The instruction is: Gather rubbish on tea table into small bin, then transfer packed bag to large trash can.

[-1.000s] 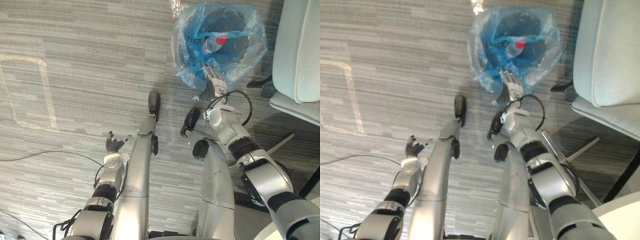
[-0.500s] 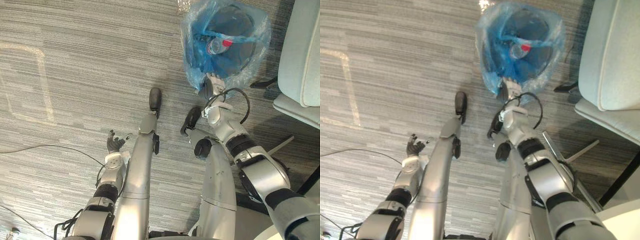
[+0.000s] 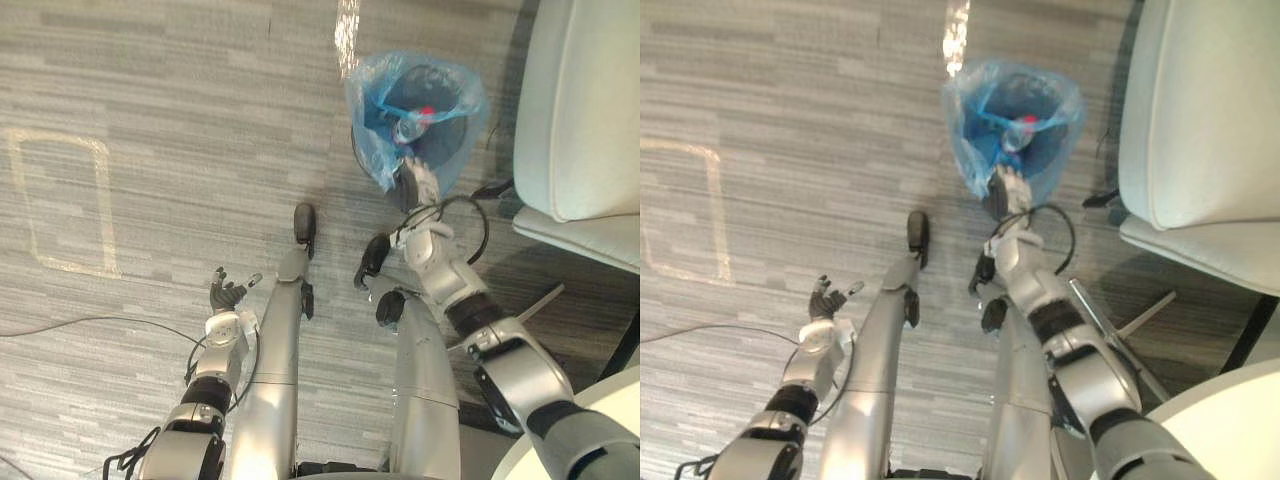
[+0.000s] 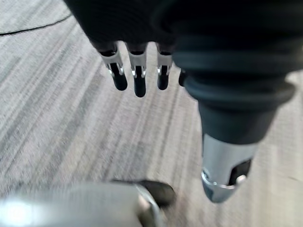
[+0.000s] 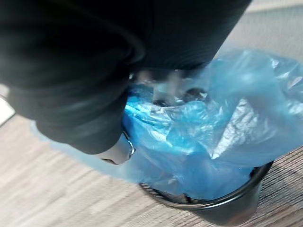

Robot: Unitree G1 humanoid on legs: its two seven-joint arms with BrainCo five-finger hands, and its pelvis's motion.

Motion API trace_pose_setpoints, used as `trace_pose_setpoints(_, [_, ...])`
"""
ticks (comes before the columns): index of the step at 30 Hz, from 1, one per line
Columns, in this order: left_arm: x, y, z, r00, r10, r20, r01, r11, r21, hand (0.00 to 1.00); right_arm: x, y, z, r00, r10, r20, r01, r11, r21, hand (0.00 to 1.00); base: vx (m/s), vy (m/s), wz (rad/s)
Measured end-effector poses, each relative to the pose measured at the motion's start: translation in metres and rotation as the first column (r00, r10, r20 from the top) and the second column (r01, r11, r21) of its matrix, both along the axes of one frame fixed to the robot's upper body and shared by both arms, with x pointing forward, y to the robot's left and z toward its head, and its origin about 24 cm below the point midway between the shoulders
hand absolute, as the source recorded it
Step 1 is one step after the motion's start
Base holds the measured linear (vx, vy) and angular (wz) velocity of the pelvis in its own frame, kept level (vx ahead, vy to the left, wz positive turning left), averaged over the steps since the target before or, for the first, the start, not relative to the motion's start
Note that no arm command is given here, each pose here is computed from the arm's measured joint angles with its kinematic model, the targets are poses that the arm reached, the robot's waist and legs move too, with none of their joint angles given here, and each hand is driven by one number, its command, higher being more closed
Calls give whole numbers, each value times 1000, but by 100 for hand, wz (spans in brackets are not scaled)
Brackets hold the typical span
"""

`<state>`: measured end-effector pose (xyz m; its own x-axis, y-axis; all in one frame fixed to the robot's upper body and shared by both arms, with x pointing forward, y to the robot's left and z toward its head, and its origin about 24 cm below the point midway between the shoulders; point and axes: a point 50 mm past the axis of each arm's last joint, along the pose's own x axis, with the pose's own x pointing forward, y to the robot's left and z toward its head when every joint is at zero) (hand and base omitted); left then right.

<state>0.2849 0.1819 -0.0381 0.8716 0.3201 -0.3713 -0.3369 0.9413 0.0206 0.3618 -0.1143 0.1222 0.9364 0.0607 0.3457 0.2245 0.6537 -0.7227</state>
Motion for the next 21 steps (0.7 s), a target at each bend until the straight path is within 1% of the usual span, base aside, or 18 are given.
trace_pose_setpoints(4, [-13, -5, -17, 997, -17, -78, 18, 1000, 8, 0, -18, 6, -28, 996, 34, -79, -29, 998, 62, 100, 10, -6, 0])
trace_pose_setpoints(10, [-48, -11, -49, 972, -39, -230, 41, 999, 3, 0, -45, 12, -64, 977, 76, -200, -43, 985, 165, 100, 99, -32, -6])
trace_pose_setpoints(15, [-86, -19, -77, 925, -71, -374, 73, 997, -9, 0, -74, 23, -90, 940, 158, -301, -80, 963, 257, 100, 142, -23, -14])
trace_pose_setpoints(18, [-101, -20, -88, 894, -88, -439, 94, 996, -7, 0, -84, 25, -95, 922, 208, -326, -101, 944, 315, 100, 147, 5, -7])
trace_pose_setpoints(21, [-113, -18, -95, 866, -92, -492, 108, 994, 5, 0, -91, 23, -103, 905, 222, -362, -94, 936, 339, 100, 141, 32, -10])
